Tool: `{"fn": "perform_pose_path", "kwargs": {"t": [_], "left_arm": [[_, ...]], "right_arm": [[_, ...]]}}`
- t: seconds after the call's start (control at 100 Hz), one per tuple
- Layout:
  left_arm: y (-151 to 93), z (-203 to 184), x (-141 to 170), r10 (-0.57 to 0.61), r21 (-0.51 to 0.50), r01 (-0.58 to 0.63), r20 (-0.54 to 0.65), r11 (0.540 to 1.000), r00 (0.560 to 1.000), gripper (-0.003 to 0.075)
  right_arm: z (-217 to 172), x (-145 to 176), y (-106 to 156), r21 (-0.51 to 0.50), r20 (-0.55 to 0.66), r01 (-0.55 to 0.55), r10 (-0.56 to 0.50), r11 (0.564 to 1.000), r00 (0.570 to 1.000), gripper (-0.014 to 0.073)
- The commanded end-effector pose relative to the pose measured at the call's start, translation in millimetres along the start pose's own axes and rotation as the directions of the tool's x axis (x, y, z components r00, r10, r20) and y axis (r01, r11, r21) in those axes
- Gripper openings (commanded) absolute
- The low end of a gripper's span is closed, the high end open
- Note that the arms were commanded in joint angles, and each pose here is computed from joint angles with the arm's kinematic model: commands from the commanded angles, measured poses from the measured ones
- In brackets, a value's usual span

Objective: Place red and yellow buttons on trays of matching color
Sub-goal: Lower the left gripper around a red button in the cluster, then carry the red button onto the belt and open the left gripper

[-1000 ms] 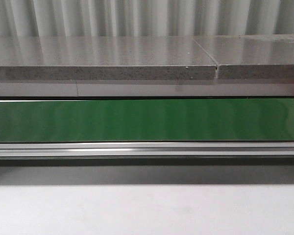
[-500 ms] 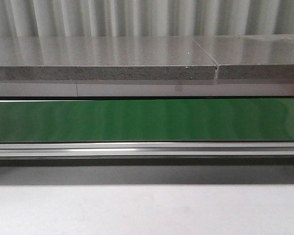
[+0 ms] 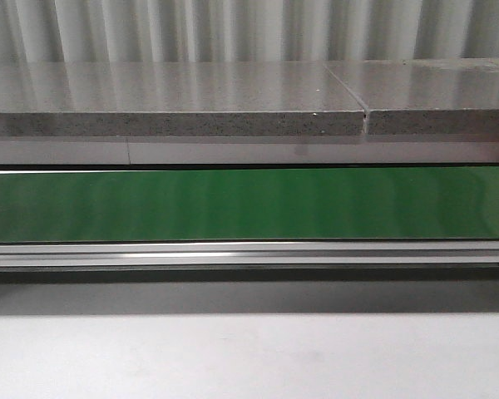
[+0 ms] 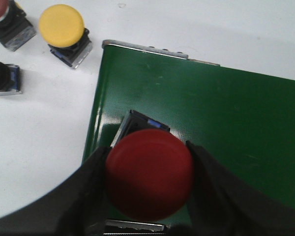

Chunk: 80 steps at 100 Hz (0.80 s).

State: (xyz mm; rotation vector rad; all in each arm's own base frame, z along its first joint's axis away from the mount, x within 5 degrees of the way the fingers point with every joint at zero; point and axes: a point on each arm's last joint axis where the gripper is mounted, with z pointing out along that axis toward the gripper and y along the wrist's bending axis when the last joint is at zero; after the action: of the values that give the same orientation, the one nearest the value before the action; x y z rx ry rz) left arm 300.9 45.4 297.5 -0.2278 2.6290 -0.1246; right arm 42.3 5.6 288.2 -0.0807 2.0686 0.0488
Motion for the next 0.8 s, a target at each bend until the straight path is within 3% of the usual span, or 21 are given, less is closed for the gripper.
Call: {"fn": "perform_pose_path", "kwargs": {"t": [0.0,0.53,0.6,0.72,0.79], "left_arm": [[-5.8,-11.2,-8.1,0.024,0.001,-0.024,0.075,1.000,0.997,0.0155],[-4.6,21.0,-5.0,0.079,-0.037,-0.081,-0.054,0.996,0.995,0.0173],[-4.5,21.0,-5.0,0.080,-0.038,-0.082,-0.054,0.996,0.995,0.0246],[-5.1,20.3,-6.1,0.076,-0.033,-0.078,-0.048,0.996,0.996,0.0473],[-6.4,20.4,-7.3,0.064,-0.020,-0.065,-0.033,0.998,0.997,0.0549]], "right_arm": [[-3.7,-12.0,-0.1,0.001,0.079,0.002,-0.002,1.000,0.997,-0.0066],[-3.7,-12.0,-0.1,0.001,0.079,0.002,-0.002,1.000,0.997,-0.0066],[-3.7,-12.0,-0.1,0.001,0.079,0.002,-0.002,1.000,0.997,-0.0066],[-3.7,-12.0,-0.1,0.001,0.079,0.002,-0.002,1.000,0.997,-0.0066],[-3.7,-12.0,-0.1,0.001,0.079,0.002,-0.002,1.000,0.997,-0.0066]]}}
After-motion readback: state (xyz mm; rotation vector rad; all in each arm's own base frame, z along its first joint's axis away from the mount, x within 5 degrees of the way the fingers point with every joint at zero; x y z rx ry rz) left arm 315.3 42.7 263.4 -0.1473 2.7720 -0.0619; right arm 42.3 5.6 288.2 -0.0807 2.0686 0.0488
